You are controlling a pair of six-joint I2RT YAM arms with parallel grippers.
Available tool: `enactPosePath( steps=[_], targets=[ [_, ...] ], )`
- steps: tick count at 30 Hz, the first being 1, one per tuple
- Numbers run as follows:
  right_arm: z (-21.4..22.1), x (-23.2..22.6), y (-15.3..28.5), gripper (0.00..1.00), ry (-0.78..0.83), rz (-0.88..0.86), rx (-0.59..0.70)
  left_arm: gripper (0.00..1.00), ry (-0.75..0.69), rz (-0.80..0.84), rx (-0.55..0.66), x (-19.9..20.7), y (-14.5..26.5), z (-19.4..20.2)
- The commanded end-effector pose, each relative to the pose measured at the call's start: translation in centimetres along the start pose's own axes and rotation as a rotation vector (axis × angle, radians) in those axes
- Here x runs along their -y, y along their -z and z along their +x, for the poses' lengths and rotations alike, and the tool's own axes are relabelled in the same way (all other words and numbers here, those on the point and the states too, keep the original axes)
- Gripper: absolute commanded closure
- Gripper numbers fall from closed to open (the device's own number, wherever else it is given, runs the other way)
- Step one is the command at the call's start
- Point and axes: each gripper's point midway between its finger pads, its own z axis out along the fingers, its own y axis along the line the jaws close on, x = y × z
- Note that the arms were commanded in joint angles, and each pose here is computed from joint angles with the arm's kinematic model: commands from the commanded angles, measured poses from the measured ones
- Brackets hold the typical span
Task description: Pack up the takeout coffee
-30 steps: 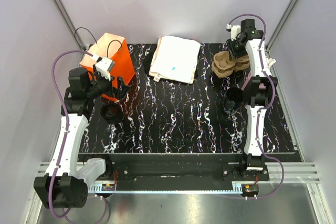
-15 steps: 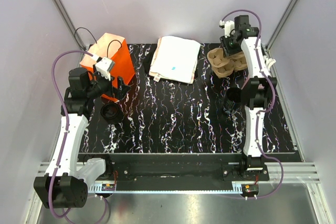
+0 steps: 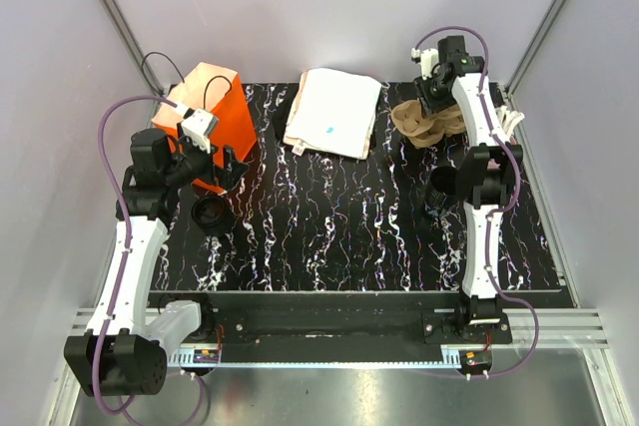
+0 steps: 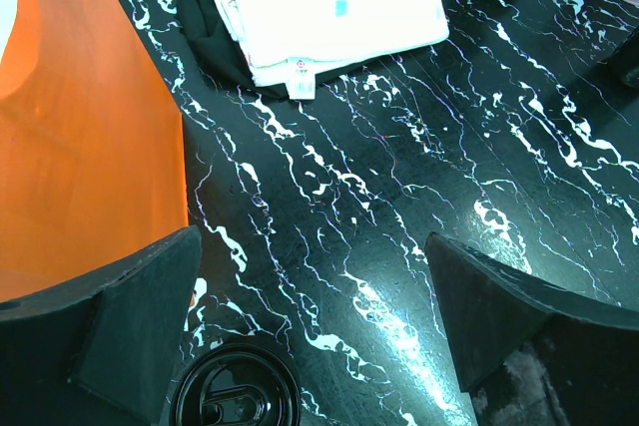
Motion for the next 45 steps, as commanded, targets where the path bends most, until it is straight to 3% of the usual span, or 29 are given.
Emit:
enactPosePath(
  steps=[1, 9, 12, 13, 16, 24, 39, 45],
  targets=[
    [-1.3, 1.0, 1.8, 0.68, 0.009, 0.048, 0.046, 0.01, -0.036, 0.022, 0.048, 0.5, 0.2, -1.3],
    [-0.4, 1.2, 0.8, 0.59, 0.016, 0.064, 0.017, 0.01, -0.034, 0.022, 0.048, 0.5, 0.2, -1.2],
    [-0.9, 1.2, 1.3, 0.47, 0.012, 0.057, 0.038, 0.01, -0.034, 0.019, 0.045, 0.4, 0.2, -1.2],
    [-1.2, 1.0, 1.6, 0.38, 0.013, 0.053, 0.047, 0.01, -0.031, 0.018, 0.043, 0.4, 0.1, -1.1],
    [-2.0, 0.8, 3.1, 0.23, 0.014, 0.042, 0.082, 0.01, -0.032, 0.015, 0.044, 0.3, 0.1, -1.1],
    [-3.6, 1.1, 5.7, 0.02, 0.029, 0.057, 0.142, 0.01, -0.043, -0.007, 0.059, 0.1, 0.4, -1.8],
    [-1.5, 0.8, 1.6, 0.0, 0.069, 0.01, 0.033, 0.01, -0.051, -0.025, 0.062, 0.0, 0.8, -2.0],
    [-0.5, 0.4, 0.3, 0.04, 0.064, -0.01, -0.002, 0.01, -0.046, -0.024, 0.056, -0.1, 0.7, -1.8]
  ],
)
